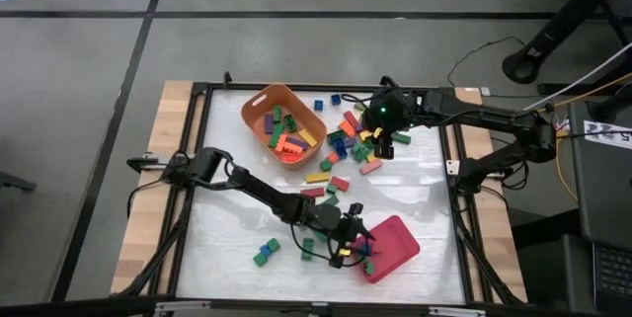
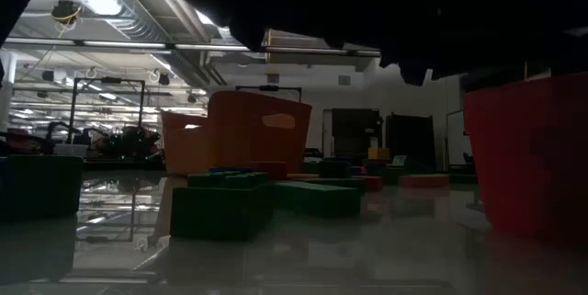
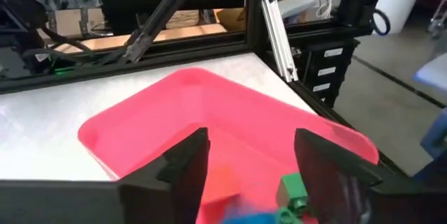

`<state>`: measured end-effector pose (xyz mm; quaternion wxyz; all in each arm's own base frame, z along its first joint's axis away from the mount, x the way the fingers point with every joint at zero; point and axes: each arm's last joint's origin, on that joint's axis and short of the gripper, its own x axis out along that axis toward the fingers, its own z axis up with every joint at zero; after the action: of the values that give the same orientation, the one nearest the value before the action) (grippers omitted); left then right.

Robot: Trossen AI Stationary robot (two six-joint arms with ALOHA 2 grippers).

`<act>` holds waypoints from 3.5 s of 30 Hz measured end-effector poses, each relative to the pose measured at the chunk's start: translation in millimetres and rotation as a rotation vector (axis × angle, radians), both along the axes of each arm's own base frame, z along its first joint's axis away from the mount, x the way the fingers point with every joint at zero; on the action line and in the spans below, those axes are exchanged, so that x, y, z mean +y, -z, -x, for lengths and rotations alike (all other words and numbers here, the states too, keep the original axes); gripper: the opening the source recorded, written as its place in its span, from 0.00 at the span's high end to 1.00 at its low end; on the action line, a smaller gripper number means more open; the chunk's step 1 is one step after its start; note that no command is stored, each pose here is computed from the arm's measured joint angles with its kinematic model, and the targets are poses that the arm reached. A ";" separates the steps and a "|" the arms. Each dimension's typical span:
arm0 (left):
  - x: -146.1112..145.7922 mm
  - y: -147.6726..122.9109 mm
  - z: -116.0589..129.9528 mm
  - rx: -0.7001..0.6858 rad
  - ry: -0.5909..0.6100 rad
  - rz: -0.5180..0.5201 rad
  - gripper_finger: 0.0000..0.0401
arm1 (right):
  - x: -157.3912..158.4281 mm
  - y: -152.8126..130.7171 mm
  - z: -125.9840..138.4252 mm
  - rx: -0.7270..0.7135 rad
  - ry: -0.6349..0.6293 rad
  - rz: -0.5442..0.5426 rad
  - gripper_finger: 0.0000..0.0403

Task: Sort blocks by size
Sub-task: Put the small blue block into the red bin, then put the small green block into the red bin

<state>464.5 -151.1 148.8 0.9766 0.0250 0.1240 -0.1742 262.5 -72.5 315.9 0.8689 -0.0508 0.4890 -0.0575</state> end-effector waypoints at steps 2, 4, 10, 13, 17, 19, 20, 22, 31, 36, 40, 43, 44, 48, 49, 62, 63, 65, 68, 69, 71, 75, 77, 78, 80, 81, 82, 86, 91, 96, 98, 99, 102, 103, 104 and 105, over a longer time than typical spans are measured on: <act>0.2 -0.1 0.1 0.005 -0.002 0.008 0.47 | 0.0 0.0 0.1 0.001 0.001 -0.001 0.53; 0.3 -1.2 1.8 0.038 -0.001 -0.001 0.45 | 0.1 0.3 0.4 0.005 0.002 -0.002 0.53; 4.2 -38.3 30.2 0.297 0.010 -0.094 0.46 | 0.6 1.4 2.1 0.018 0.045 -0.034 0.53; 3.9 -55.2 56.1 0.506 -0.026 -0.064 0.47 | 0.9 2.1 3.1 0.027 0.071 -0.052 0.53; -1.1 -77.3 92.6 0.751 -0.169 0.062 0.49 | 1.3 2.5 3.7 0.032 0.068 -0.064 0.53; -4.6 -80.5 108.0 0.868 -0.273 0.127 0.49 | 1.8 2.4 3.3 0.026 0.059 -0.080 0.53; -7.7 -79.0 114.9 0.925 -0.323 0.148 0.50 | 2.0 2.3 3.0 0.022 0.054 -0.087 0.53; -13.2 -76.6 127.0 1.020 -0.413 0.183 0.50 | 2.6 2.3 3.0 0.019 0.043 -0.104 0.53; -31.6 -61.7 158.0 1.181 -0.664 0.280 0.51 | 3.3 2.3 2.7 0.014 0.032 -0.121 0.53; -32.4 -47.3 165.1 1.181 -0.726 0.290 0.51 | 3.4 2.3 2.7 0.013 0.043 -0.128 0.53; -32.9 -35.8 166.5 1.166 -0.730 0.331 0.51 | 3.4 2.3 2.7 0.012 0.051 -0.132 0.53; -33.4 -30.2 165.9 1.147 -0.712 0.352 0.51 | 3.3 2.3 2.7 0.013 0.051 -0.132 0.53; -33.4 -29.3 165.9 1.143 -0.705 0.352 0.51 | 3.4 2.3 2.7 0.012 0.051 -0.133 0.53; -31.2 -24.7 169.3 1.150 -0.716 0.338 0.51 | 3.3 2.4 2.6 0.012 0.052 -0.134 0.53; -30.5 -22.2 170.0 1.158 -0.721 0.332 0.51 | 3.4 2.3 2.7 0.012 0.053 -0.133 0.53; -25.0 -8.2 174.8 1.128 -0.737 0.282 0.51 | 3.2 2.0 1.9 0.003 0.060 -0.137 0.53; -24.9 -8.3 174.6 1.119 -0.730 0.268 0.51 | 3.2 2.0 1.9 0.002 0.065 -0.140 0.53; -24.5 -8.3 174.4 1.107 -0.721 0.245 0.51 | 3.2 2.0 1.9 0.002 0.069 -0.142 0.53; -24.5 -8.3 174.4 1.105 -0.712 0.235 0.54 | 3.3 2.0 1.9 0.001 0.069 -0.146 0.53; -24.6 -8.3 174.4 1.104 -0.713 0.235 0.56 | 3.5 1.9 1.8 -0.001 0.064 -0.155 0.53; -24.5 -8.5 173.6 1.099 -0.712 0.240 0.63 | 4.2 1.8 1.8 -0.005 0.052 -0.175 0.53; -26.6 -10.7 166.7 1.048 -0.665 0.275 0.72 | 4.8 1.8 1.6 -0.008 0.041 -0.194 0.53; -27.5 -12.6 160.9 1.006 -0.627 0.301 0.72 | 4.8 1.8 1.6 -0.008 0.041 -0.194 0.53; -27.8 -14.1 157.0 0.979 -0.602 0.316 0.72 | 4.7 1.8 1.5 -0.009 0.041 -0.194 0.53; -27.9 -17.9 148.0 0.910 -0.547 0.347 0.72 | 4.6 1.6 1.1 -0.014 0.040 -0.192 0.53; -27.3 -20.4 142.9 0.869 -0.516 0.357 0.72 | 4.5 1.3 0.7 -0.019 0.040 -0.191 0.53; -26.7 -22.9 138.2 0.830 -0.488 0.368 0.72 | 4.4 1.0 0.3 -0.025 0.039 -0.190 0.53; -22.4 -37.3 117.3 0.628 -0.375 0.418 0.72 | 4.0 0.2 -1.2 -0.042 0.038 -0.185 0.53; -13.9 -51.1 88.2 0.302 -0.257 0.410 0.72 | 3.3 -1.6 -3.6 -0.073 0.034 -0.177 0.53; -11.6 -27.0 62.5 0.146 -0.209 0.318 0.68 | 3.1 -2.1 -4.4 -0.082 0.029 -0.172 0.53; -11.3 -19.9 53.1 0.125 -0.201 0.279 0.65 | 3.2 -2.0 -4.3 -0.081 0.027 -0.171 0.53; -11.4 -18.0 48.5 0.118 -0.200 0.264 0.63 | 3.1 -2.0 -4.3 -0.080 0.027 -0.171 0.53; -12.4 -12.5 37.4 0.103 -0.195 0.230 0.60 | 3.1 -2.0 -4.2 -0.079 0.027 -0.171 0.53; -12.2 -10.4 33.8 0.099 -0.193 0.214 0.59 | 3.2 -2.0 -4.3 -0.080 0.026 -0.174 0.53; -12.9 -9.1 31.6 0.096 -0.191 0.205 0.58 | 3.4 -2.0 -4.3 -0.081 0.021 -0.180 0.53; -13.3 -7.9 30.5 0.093 -0.186 0.189 0.58 | 3.6 -2.0 -4.3 -0.082 0.017 -0.186 0.53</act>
<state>434.0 -164.4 156.7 0.9797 -0.0867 0.1542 -0.0945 266.9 -68.9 317.9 0.8887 0.0366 0.4565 -0.0215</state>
